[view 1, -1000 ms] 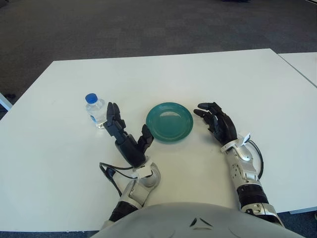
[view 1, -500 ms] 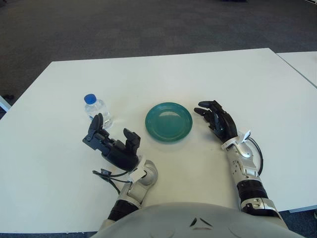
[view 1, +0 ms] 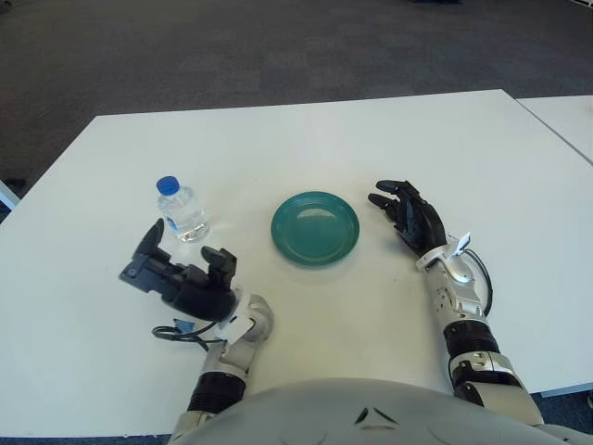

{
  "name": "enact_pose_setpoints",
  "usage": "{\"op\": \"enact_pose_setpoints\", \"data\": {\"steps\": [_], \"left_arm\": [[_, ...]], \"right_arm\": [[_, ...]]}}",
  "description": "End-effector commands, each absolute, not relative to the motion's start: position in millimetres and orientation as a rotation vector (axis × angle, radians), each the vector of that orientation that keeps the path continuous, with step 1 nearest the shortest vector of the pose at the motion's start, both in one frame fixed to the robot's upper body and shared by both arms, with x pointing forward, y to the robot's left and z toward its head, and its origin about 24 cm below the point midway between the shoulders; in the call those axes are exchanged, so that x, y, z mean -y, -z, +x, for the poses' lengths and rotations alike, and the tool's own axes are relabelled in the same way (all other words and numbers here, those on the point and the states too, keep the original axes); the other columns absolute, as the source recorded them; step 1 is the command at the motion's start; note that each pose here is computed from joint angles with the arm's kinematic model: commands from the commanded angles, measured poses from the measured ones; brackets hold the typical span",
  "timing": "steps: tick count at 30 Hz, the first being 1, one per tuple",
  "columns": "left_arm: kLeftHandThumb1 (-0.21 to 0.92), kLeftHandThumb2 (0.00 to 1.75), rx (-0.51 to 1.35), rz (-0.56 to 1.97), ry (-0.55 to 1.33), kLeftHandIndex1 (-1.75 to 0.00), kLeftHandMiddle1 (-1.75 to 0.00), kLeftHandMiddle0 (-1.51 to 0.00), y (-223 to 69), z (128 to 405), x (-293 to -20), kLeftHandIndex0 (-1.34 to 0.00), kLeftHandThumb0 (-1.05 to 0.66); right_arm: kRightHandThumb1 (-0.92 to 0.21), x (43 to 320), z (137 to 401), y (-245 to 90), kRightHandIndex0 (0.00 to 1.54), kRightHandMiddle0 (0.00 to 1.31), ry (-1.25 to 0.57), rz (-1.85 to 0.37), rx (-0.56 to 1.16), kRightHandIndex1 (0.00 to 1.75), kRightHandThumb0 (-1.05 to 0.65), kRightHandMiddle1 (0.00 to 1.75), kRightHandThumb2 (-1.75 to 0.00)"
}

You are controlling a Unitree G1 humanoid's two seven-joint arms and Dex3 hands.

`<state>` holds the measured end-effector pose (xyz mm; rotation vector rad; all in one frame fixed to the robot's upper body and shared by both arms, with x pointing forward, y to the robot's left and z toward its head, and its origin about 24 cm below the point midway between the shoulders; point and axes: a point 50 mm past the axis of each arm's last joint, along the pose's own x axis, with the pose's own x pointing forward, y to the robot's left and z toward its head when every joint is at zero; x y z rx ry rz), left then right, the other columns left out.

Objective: Put the bottle into the plate.

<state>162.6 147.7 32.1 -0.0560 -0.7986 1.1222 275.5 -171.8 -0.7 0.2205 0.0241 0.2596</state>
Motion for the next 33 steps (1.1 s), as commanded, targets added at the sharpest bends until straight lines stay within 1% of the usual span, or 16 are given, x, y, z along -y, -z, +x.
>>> {"op": "enact_pose_setpoints", "data": {"steps": [1, 5, 8, 10, 13, 15, 16, 17, 19, 22, 24, 29, 30, 31, 32, 33], "left_arm": [[0.92, 0.55, 0.296, -0.105, -1.432, -1.66, -1.73, -0.20, 24.3, 103.3, -97.9, -0.19, -0.85], [0.92, 0.49, 0.293, -0.147, -1.502, -1.71, -1.74, -0.26, 25.1, 102.6, -98.3, -0.19, -0.82], [0.92, 0.45, 0.292, -0.148, -1.546, -1.74, -1.75, -0.30, 31.3, 99.1, -108.2, -0.20, -0.80], [0.92, 0.43, 0.284, -0.145, -1.557, -1.74, -1.75, -0.31, 35.5, 98.6, -113.0, -0.20, -0.78], [0.92, 0.44, 0.269, -0.151, -1.587, -1.74, -1.75, -0.28, 37.2, 102.2, -114.2, -0.23, -0.78], [0.92, 0.45, 0.265, -0.161, -1.613, -1.74, -1.75, -0.25, 35.5, 108.3, -112.4, -0.24, -0.77], [0.92, 0.46, 0.270, -0.169, -1.626, -1.74, -1.75, -0.24, 31.4, 118.4, -110.3, -0.25, -0.76], [0.83, 0.60, 0.274, -0.174, -1.634, -1.74, -1.75, -0.20, 28.3, 125.6, -108.6, -0.29, -0.63], [0.72, 0.78, 0.285, -0.179, -1.651, -1.75, -1.73, -0.14, 21.6, 135.5, -105.9, -0.34, -0.50], [0.67, 0.86, 0.290, -0.169, -1.670, -1.75, -1.70, -0.11, 21.2, 135.2, -107.3, -0.36, -0.44], [0.65, 0.88, 0.287, -0.150, -1.664, -1.75, -1.63, -0.09, 20.5, 137.3, -107.4, -0.37, -0.42], [0.68, 0.85, 0.259, -0.129, -1.654, -1.75, -1.52, -0.09, 21.8, 140.6, -105.2, -0.34, -0.40], [0.71, 0.81, 0.245, -0.128, -1.649, -1.75, -1.50, -0.09, 22.7, 141.4, -103.9, -0.33, -0.39], [0.76, 0.74, 0.235, -0.127, -1.644, -1.75, -1.48, -0.09, 23.3, 142.6, -102.9, -0.30, -0.39], [0.78, 0.72, 0.206, -0.110, -1.627, -1.75, -1.47, -0.09, 25.0, 143.8, -100.2, -0.28, -0.38], [0.83, 0.71, 0.186, -0.097, -1.615, -1.61, -1.38, -0.06, 26.1, 144.4, -98.4, -0.18, -0.57]], "right_arm": [[-0.92, 181.8, 275.5, 18.8, 0.44, 0.15, -0.217, 0.278, -0.130, 0.60, -0.49, 0.95, -0.78], [-0.92, 183.7, 278.6, 17.1, 0.43, 0.14, -0.221, 0.277, -0.127, 0.58, -0.51, 0.94, -0.76], [-0.92, 176.5, 277.8, 6.6, 0.43, 0.14, -0.234, 0.273, -0.097, 0.58, -0.53, 0.95, -0.75], [-0.92, 180.6, 281.0, 8.3, 0.43, 0.15, -0.233, 0.269, -0.107, 0.58, -0.55, 0.95, -0.75], [-0.92, 189.1, 288.0, 12.9, 0.42, 0.15, -0.226, 0.261, -0.132, 0.58, -0.55, 0.96, -0.76], [-0.92, 187.1, 289.8, 11.8, 0.42, 0.15, -0.226, 0.266, -0.133, 0.58, -0.55, 0.96, -0.76], [-0.92, 187.3, 290.6, 11.7, 0.42, 0.15, -0.227, 0.267, -0.135, 0.58, -0.55, 0.96, -0.76], [-0.92, 187.8, 291.5, 11.7, 0.43, 0.15, -0.228, 0.267, -0.137, 0.58, -0.55, 0.96, -0.77], [-0.92, 189.3, 293.4, 11.2, 0.43, 0.14, -0.230, 0.262, -0.140, 0.58, -0.55, 0.95, -0.77], [-0.92, 190.6, 293.7, 10.6, 0.43, 0.13, -0.230, 0.255, -0.138, 0.57, -0.54, 0.95, -0.78], [-0.92, 191.6, 293.8, 10.1, 0.43, 0.12, -0.228, 0.251, -0.138, 0.56, -0.54, 0.94, -0.80], [-0.92, 192.2, 296.0, 10.1, 0.42, 0.10, -0.220, 0.246, -0.142, 0.54, -0.54, 0.94, -0.82], [-0.92, 192.4, 295.8, 10.2, 0.42, 0.10, -0.217, 0.245, -0.142, 0.54, -0.54, 0.94, -0.82], [-0.92, 192.6, 296.4, 10.1, 0.42, 0.09, -0.214, 0.244, -0.143, 0.54, -0.54, 0.94, -0.82], [-0.92, 192.9, 296.3, 10.1, 0.42, 0.09, -0.209, 0.243, -0.141, 0.53, -0.54, 0.94, -0.82], [-0.92, 193.0, 296.3, 10.1, 0.42, 0.09, -0.205, 0.243, -0.139, 0.53, -0.54, 0.94, -0.81]]}}
